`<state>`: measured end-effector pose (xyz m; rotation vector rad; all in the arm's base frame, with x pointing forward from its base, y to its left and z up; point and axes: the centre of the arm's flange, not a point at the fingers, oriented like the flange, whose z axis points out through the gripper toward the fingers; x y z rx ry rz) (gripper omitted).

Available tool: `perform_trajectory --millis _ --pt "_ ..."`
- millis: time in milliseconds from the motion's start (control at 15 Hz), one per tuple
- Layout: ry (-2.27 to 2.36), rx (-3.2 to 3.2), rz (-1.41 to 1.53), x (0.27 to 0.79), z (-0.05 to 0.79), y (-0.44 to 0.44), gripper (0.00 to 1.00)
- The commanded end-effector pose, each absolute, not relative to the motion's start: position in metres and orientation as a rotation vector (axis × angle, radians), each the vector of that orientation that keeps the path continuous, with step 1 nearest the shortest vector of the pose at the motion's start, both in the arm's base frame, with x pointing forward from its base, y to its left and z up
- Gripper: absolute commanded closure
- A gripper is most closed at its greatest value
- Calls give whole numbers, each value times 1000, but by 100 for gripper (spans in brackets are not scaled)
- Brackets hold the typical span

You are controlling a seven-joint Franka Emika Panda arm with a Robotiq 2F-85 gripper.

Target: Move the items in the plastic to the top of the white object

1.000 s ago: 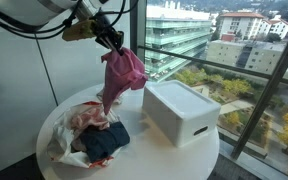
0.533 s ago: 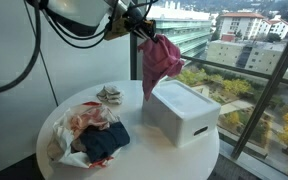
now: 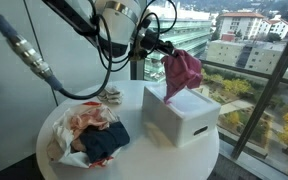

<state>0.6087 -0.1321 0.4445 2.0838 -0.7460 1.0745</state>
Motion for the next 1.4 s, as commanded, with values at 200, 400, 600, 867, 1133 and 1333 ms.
perform_trajectory --millis 200,400,600,867,1133,1333 --pt "-822 2111 1153 601 430 -92 40" --pt "-789 2174 1159 574 450 -58 16" --pt "-785 2371 995 533 463 -27 0" --pt "-772 2571 721 478 453 -7 0" --pt "-701 2762 419 442 419 6 0" --pt "-600 2878 202 434 375 20 0"
